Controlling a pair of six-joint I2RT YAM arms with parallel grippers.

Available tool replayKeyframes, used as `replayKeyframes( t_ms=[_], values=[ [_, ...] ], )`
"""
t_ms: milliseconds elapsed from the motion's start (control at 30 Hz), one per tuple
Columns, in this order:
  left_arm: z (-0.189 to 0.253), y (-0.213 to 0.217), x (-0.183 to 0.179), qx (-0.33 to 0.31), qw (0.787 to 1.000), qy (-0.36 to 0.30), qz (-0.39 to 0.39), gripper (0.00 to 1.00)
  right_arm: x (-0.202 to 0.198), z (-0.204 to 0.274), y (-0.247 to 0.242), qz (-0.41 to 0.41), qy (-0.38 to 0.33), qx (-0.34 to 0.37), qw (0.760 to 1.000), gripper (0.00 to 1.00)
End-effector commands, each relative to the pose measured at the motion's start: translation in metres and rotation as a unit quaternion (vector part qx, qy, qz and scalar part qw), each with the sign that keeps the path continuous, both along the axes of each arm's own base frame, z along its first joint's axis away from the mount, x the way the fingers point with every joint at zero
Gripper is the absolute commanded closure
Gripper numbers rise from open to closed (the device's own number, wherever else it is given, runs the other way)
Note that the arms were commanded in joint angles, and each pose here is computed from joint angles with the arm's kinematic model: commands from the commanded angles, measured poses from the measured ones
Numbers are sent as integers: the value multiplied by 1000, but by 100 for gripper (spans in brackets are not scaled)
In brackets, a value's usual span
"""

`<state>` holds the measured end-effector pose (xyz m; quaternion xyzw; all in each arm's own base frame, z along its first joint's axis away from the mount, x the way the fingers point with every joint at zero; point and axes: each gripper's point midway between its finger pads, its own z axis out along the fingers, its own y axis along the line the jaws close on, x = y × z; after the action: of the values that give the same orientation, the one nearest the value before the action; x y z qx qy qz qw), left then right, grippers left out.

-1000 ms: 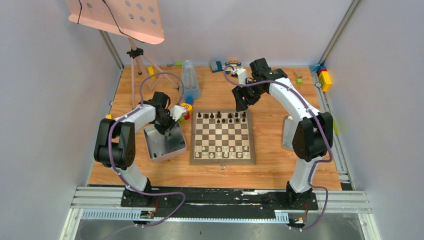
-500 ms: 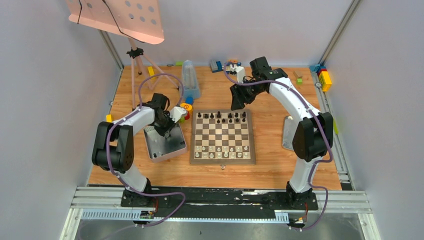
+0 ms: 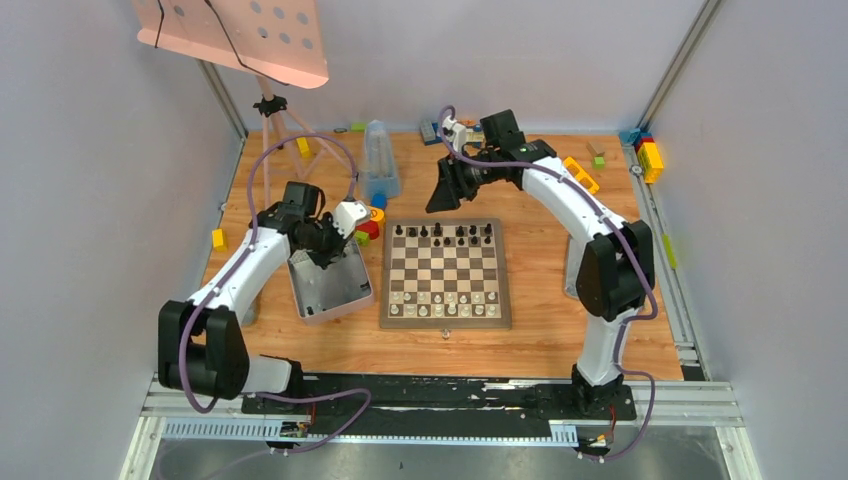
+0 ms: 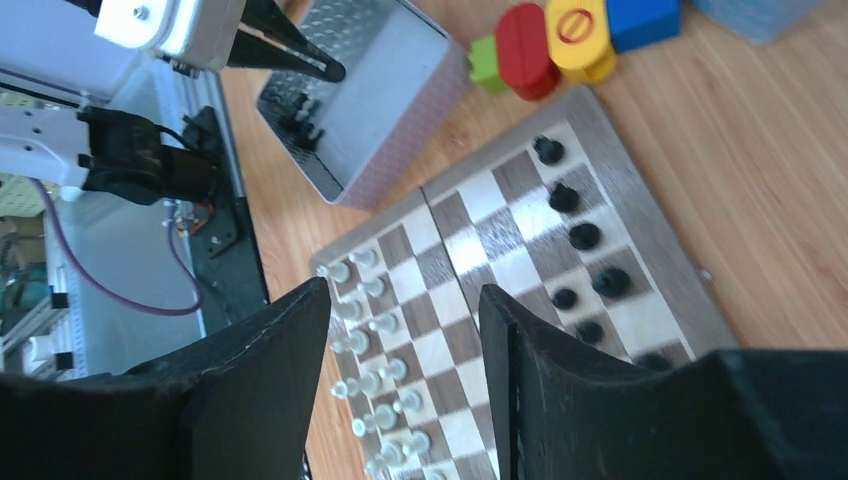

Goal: Set up the chess pieces on the board
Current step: Pick up the chess piece from the storage box, then place the chess piece on the chessboard.

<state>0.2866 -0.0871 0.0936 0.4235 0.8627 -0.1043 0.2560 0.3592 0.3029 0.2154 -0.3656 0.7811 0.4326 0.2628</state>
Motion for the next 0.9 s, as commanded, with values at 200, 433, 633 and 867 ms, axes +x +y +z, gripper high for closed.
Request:
replayKeyframes(
  t_ms=[200, 433, 633, 867],
  values=[
    [67, -39, -17, -87, 993, -61, -48, 100, -26, 11, 96, 89, 62, 86, 990, 45],
    [88, -55, -25, -104, 988, -87, -72, 100, -50, 2, 124, 138, 111, 100, 979, 45],
    [91, -60, -32, -115, 985, -90, -92, 100, -70, -6, 137, 176, 116, 102, 972, 44],
    [90, -62, -34, -115, 984, -92, -100, 100, -63, -16, 145, 151, 151, 90, 973, 50]
  ],
)
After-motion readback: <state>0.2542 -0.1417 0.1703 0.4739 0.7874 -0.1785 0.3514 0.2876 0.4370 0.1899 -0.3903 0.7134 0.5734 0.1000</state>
